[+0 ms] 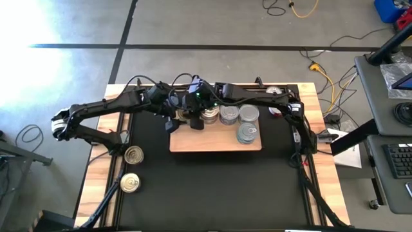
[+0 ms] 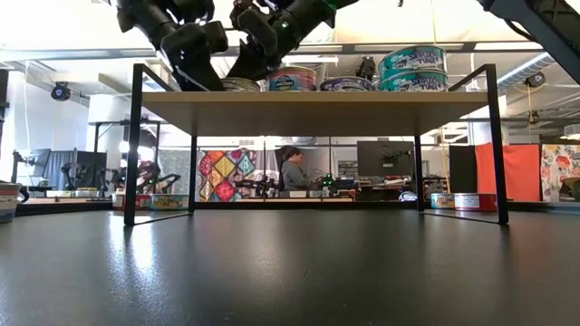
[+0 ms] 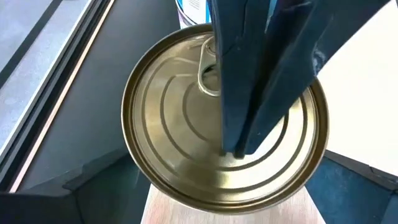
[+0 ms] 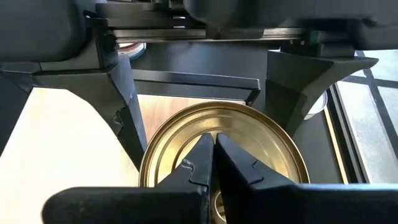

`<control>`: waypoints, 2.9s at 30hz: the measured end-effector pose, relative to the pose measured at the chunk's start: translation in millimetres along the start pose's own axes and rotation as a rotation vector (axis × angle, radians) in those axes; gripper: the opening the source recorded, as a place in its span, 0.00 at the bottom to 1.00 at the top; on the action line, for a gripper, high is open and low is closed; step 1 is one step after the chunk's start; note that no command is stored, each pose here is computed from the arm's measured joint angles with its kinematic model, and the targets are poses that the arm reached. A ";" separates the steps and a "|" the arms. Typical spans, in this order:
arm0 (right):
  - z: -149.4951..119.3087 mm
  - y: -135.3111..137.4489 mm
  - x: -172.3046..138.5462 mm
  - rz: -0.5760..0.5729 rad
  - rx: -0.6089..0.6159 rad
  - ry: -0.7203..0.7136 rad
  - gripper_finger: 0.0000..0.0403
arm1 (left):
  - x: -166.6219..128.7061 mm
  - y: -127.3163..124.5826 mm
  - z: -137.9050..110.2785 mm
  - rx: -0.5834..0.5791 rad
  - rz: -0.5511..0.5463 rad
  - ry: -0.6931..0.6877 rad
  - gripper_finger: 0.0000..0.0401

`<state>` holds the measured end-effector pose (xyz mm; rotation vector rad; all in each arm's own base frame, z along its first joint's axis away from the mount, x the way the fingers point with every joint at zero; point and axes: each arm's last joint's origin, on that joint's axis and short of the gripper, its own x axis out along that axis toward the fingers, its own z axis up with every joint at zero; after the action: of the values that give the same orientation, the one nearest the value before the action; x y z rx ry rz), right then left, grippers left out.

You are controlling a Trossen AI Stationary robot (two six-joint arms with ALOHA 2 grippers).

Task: Stack canned seafood by type on shelf
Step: Stack the green tuna can on top of the green tuna can on the shelf, then put the blue pink tuna can on the shelf

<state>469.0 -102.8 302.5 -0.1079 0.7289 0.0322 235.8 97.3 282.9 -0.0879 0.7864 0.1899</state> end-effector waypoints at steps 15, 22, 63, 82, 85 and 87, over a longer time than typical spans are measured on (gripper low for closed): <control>-3.5 0.1 -0.5 -0.039 0.045 0.046 0.03 | -21.9 -3.4 -3.2 -0.010 0.013 -0.011 1.00; -3.5 -0.6 0.7 -0.047 0.046 0.041 0.03 | -62.0 -14.8 12.6 -0.054 0.083 -0.102 1.00; 75.7 158.3 -119.8 -0.288 0.000 -0.355 0.03 | -128.2 -194.1 -25.1 -0.064 -0.060 -0.260 0.93; 59.2 237.6 -107.3 -0.247 0.140 -0.311 0.03 | -148.2 -222.0 -133.4 -0.373 -0.128 0.389 0.93; 59.6 237.3 -107.3 -0.247 0.149 -0.316 0.03 | -137.7 -228.4 -146.2 -0.396 -0.071 0.500 0.93; 60.6 237.1 -108.8 -0.248 0.145 -0.320 0.03 | -129.8 -234.1 -153.4 -0.382 -0.026 0.539 0.93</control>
<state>412.1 140.5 399.2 -0.0516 0.3930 -0.2351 87.0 -172.6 268.9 -0.5268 1.2771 0.2960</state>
